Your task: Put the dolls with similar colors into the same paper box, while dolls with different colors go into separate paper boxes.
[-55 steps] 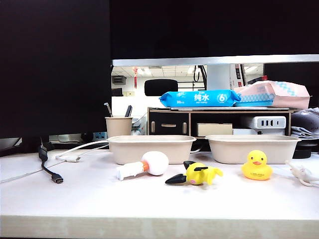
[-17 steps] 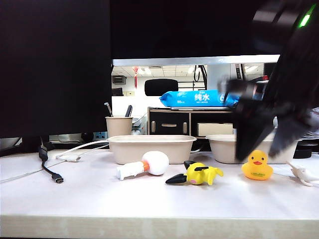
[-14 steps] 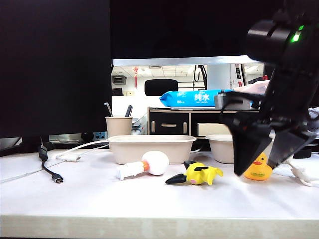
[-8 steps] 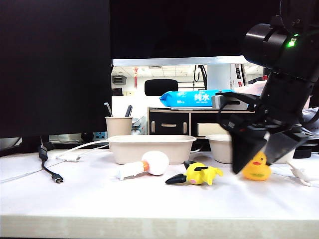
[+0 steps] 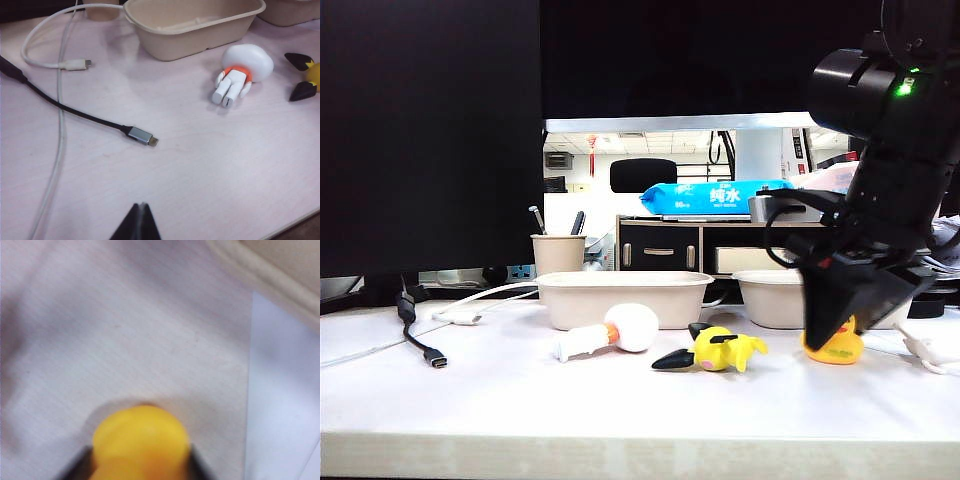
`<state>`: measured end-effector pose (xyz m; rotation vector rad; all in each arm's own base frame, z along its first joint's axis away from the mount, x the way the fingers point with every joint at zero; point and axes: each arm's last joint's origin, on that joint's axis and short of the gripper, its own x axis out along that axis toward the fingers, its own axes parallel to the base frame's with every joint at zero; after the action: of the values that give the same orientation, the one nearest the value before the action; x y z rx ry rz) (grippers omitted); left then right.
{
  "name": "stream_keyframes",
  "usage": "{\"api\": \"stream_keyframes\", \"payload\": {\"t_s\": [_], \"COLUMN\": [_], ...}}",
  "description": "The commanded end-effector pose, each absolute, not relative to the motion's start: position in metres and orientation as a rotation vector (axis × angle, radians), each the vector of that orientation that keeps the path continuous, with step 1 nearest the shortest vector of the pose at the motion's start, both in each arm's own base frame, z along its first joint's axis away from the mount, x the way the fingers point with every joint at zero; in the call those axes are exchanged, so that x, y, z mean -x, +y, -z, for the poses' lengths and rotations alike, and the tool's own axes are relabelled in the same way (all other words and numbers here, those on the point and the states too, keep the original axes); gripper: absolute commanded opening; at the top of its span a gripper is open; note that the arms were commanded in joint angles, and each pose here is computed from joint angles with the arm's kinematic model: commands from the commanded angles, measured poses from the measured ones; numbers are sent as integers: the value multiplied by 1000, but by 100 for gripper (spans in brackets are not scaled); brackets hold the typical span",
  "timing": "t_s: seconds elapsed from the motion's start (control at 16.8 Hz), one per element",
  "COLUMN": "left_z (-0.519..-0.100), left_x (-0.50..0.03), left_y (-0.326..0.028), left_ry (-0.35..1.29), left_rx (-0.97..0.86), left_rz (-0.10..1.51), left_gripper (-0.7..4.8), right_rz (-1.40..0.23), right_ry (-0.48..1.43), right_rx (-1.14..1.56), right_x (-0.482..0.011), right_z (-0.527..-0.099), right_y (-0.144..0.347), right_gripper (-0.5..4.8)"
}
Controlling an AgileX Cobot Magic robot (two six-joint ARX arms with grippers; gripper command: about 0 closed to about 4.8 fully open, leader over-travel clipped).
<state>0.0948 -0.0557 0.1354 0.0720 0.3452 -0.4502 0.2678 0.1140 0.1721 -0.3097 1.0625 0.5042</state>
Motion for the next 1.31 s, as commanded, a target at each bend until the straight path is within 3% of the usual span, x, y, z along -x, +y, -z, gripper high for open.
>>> {"api": "stream_keyframes", "payload": {"t_s": [0.06, 0.48, 0.66, 0.77, 0.95, 1.19, 1.25, 1.31], "left_z": [-136, -136, -136, -136, -136, -136, -136, -136], "left_x": [-95, -95, -95, -95, -95, -95, -95, -95], "left_y": [-56, -56, -56, -56, -56, -56, -56, -56], "left_ry": [337, 337, 337, 337, 337, 336, 337, 337], "left_rx": [-66, -66, -66, -66, -66, -66, -66, -66], "left_rz": [454, 454, 454, 454, 454, 453, 453, 453], "left_gripper": [-5, -5, -5, -5, -5, -5, -5, -5], "right_rz": [-509, -515, -709, -752, -785, -832, -842, -839], "right_ry": [1048, 1016, 916, 846, 701, 716, 732, 747], "right_rx": [304, 229, 92, 74, 33, 36, 46, 57], "right_x": [-269, -278, -286, -294, -314, -353, -360, -364], "right_z": [-176, -194, -231, -247, -248, -229, -225, -225], "right_y": [115, 120, 130, 136, 153, 196, 208, 216], "right_gripper": [145, 145, 145, 146, 146, 148, 196, 343]}}
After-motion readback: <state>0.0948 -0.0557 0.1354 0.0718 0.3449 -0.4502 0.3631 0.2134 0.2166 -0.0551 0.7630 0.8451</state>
